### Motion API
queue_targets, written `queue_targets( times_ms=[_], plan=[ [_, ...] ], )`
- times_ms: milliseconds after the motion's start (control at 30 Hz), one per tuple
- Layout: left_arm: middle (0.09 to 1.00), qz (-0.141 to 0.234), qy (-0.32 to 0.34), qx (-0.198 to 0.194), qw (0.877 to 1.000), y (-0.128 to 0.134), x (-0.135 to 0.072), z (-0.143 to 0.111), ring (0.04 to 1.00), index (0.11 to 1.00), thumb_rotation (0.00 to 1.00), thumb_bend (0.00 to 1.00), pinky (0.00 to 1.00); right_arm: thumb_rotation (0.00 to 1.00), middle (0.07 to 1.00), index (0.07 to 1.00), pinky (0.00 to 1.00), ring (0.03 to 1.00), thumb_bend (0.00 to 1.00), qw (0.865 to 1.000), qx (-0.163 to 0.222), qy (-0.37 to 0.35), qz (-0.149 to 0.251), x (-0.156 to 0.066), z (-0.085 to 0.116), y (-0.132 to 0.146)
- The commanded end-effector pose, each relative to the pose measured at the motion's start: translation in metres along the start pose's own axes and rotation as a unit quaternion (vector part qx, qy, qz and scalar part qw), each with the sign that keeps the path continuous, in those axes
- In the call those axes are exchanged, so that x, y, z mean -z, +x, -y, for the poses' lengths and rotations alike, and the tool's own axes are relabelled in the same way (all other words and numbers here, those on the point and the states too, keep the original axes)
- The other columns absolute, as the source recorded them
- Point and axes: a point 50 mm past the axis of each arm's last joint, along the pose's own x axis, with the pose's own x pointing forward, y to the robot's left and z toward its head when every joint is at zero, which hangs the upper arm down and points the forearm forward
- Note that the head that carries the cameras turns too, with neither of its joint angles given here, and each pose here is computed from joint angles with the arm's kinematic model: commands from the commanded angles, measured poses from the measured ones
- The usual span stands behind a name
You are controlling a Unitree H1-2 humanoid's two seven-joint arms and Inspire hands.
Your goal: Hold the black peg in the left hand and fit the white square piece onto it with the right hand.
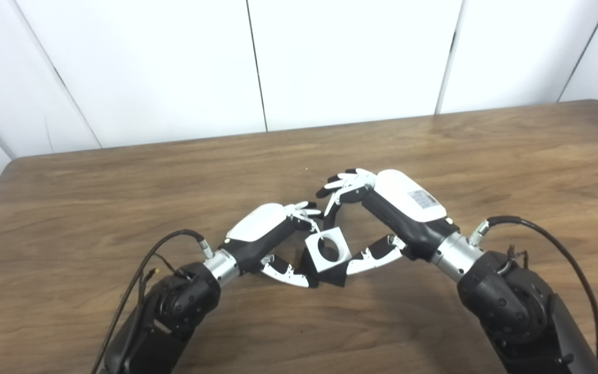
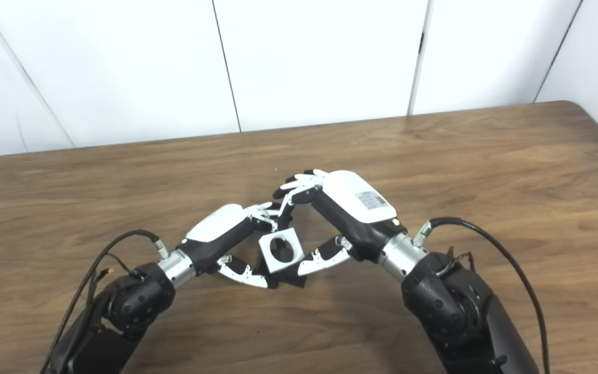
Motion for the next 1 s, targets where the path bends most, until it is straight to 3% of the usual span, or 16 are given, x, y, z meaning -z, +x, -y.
queue_targets(
  times_ms=[0,967],
  plan=[
    [0.884,-0.011,0.016,0.025,0.999,0.0,0.001,0.011,0.972,0.491,0.09,0.52,0.95,0.14,0.789,0.481,0.94,0.877,0.52,0.999,0.023,-0.017,0.029,-0.005,0.015,0.008],
    [0.882,-0.015,0.014,0.023,1.0,0.002,-0.004,0.01,0.971,0.491,0.09,0.52,0.95,0.14,0.786,0.482,0.92,0.877,0.52,1.0,-0.014,-0.015,0.013,0.006,0.001,0.01]
  ],
)
